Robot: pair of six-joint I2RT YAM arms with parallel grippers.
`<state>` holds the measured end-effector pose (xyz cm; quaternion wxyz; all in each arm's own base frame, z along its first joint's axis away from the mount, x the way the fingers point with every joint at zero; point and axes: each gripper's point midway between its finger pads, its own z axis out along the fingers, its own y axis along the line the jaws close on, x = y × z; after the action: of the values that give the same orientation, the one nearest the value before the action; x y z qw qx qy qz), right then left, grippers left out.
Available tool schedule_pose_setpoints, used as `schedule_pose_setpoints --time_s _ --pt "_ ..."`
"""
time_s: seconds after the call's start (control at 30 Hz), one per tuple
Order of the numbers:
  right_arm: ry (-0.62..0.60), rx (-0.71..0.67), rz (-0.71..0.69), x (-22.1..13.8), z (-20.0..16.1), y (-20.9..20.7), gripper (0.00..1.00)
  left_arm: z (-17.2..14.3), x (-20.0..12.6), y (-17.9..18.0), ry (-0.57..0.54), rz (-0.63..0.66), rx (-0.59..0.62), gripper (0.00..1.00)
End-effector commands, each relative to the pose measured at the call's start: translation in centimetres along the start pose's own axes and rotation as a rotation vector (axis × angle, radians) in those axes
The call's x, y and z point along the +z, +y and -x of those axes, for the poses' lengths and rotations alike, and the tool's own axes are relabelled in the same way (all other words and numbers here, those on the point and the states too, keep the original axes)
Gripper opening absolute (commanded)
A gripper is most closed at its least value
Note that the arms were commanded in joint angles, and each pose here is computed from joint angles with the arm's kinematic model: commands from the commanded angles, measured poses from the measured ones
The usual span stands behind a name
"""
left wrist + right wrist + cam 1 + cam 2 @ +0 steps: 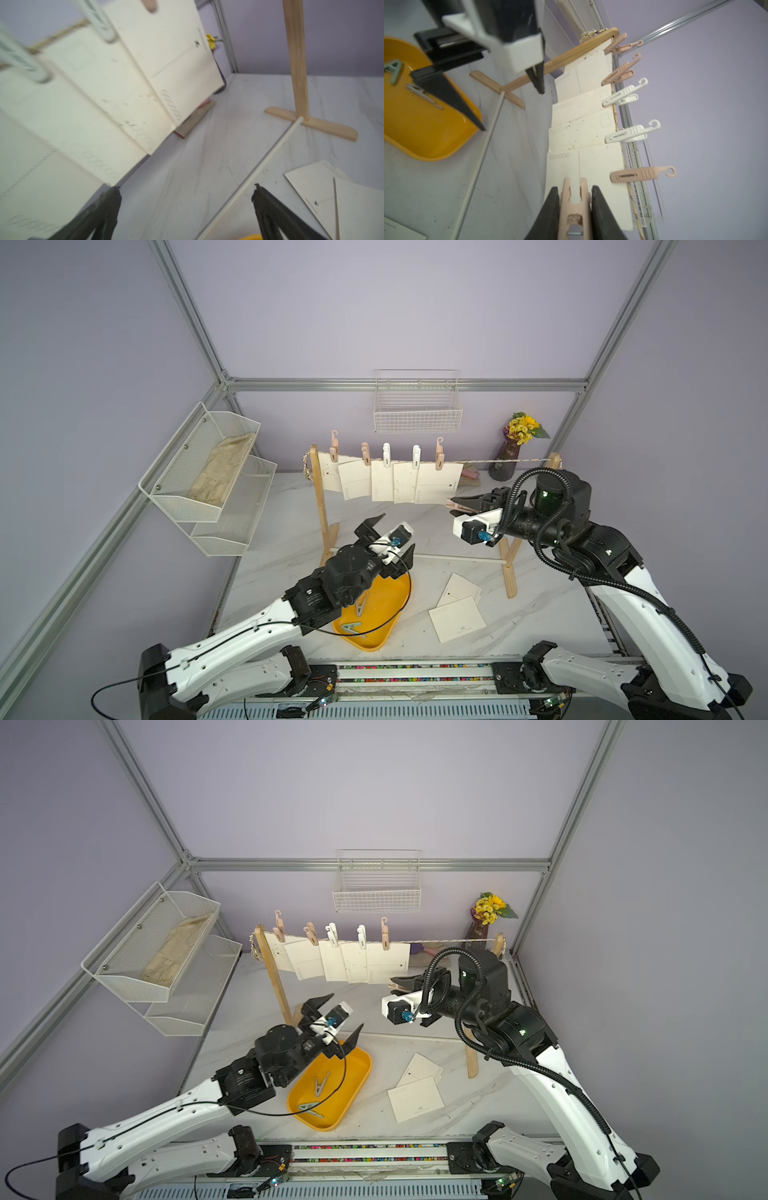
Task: Remove the postcards from the strings
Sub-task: Remove the clamp from the clothesline, then place the clamp in the storage box.
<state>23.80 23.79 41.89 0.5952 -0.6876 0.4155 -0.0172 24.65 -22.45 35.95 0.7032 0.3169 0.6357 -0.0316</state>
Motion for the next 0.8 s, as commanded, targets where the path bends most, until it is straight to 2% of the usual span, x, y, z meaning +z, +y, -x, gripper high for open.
schedule_pose_setpoints --time_s 0.0,0.17,0.3,0.5,0.6,0.7,0.77 --pt "-0.093 0.085 0.039 2.4 1.5 1.9 0.26 3.1 -4.2 6.8 -0.18 0.282 -0.084 1.0" --pt "-0.171 0.124 0.104 7.2 2.9 5.5 0.27 4.0 -8.0 11.1 -0.214 0.43 -0.065 1.0" --pt "-0.212 0.153 0.212 11.3 4.2 10.9 0.27 3.9 -9.6 12.6 -0.207 0.497 -0.046 1.0" --pt "-0.2 0.218 0.336 15.8 4.3 18.5 0.28 3.9 -10.4 13.1 -0.207 0.503 -0.042 1.0" --pt "-0.202 0.254 0.329 16.6 4.1 19.3 0.42 3.8 -10.4 12.9 -0.207 0.488 -0.044 1.0" --pt "-0.201 0.27 0.296 16.7 4.0 18.9 0.65 3.8 -10.2 12.4 -0.21 0.452 -0.036 1.0" --pt "-0.204 0.292 0.274 16.6 4.1 18.3 0.72 3.8 -9.8 11.7 -0.206 0.416 -0.031 1.0"
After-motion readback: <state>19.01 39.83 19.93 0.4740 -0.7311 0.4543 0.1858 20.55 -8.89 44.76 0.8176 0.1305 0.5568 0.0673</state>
